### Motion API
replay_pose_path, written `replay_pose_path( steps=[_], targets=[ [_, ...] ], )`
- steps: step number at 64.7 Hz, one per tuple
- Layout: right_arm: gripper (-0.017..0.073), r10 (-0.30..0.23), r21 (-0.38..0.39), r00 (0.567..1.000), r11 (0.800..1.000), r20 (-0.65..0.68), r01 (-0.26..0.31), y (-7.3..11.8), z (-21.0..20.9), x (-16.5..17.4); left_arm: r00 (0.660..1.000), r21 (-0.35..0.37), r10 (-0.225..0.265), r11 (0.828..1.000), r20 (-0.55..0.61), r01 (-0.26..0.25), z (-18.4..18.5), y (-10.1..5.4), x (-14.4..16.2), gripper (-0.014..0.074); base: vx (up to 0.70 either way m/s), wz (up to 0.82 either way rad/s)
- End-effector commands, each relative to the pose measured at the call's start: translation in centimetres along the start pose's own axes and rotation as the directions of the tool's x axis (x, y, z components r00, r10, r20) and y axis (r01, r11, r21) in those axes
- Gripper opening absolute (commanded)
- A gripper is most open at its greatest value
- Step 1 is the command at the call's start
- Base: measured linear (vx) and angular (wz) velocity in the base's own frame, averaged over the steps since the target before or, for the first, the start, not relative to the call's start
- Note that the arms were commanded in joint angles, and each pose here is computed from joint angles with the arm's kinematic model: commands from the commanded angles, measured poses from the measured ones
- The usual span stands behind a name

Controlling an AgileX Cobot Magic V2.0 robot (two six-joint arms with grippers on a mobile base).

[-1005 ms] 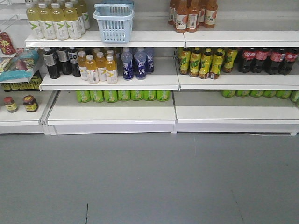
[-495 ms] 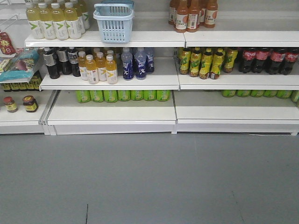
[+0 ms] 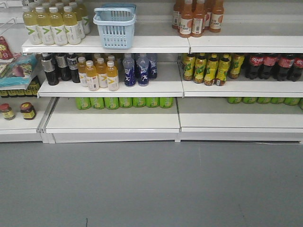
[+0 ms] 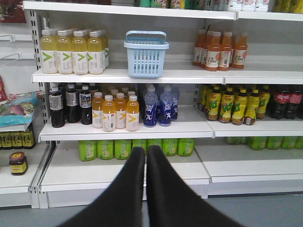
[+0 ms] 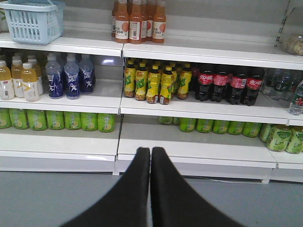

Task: Place coke in basket with both arms
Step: 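Drive the base toward the shelf holding the light-blue basket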

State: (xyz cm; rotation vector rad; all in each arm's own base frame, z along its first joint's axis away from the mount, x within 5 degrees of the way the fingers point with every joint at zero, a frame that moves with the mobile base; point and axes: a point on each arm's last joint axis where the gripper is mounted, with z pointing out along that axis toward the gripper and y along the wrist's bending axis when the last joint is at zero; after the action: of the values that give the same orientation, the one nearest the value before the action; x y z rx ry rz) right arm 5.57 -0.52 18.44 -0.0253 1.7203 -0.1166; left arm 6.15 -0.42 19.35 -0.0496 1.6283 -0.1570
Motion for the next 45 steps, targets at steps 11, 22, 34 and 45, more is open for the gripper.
replay_pose_path(
  steps=[11, 22, 34, 45],
  targets=[
    [-0.0005, -0.021, -0.003, 0.996, 1.000, 0.082, 0.021, 0.07, -0.09, -0.46, 0.998, 0.021, -0.020, 1.000, 0.054, 0.018, 0.06, -0.17, -0.52, -0.0006, 0.21, -0.03],
    [-0.0005, -0.021, -0.003, 0.996, 1.000, 0.082, 0.021, 0.07, -0.09, -0.46, 0.998, 0.021, -0.020, 1.000, 0.054, 0.018, 0.06, -0.17, -0.52, -0.0006, 0.24, -0.04],
    [-0.0005, -0.021, -0.003, 0.996, 1.000, 0.082, 0.021, 0.07, -0.09, -0.46, 0.998, 0.021, -0.020, 1.000, 0.054, 0.018, 0.06, -0.17, -0.52, -0.0006, 0.26, 0.00],
    [-0.0005, -0.021, -0.003, 0.996, 1.000, 0.082, 0.021, 0.07, -0.09, -0.46, 0.998, 0.021, -0.020, 1.000, 0.054, 0.018, 0.06, -0.17, -0.52, -0.0006, 0.27, 0.05]
  ],
)
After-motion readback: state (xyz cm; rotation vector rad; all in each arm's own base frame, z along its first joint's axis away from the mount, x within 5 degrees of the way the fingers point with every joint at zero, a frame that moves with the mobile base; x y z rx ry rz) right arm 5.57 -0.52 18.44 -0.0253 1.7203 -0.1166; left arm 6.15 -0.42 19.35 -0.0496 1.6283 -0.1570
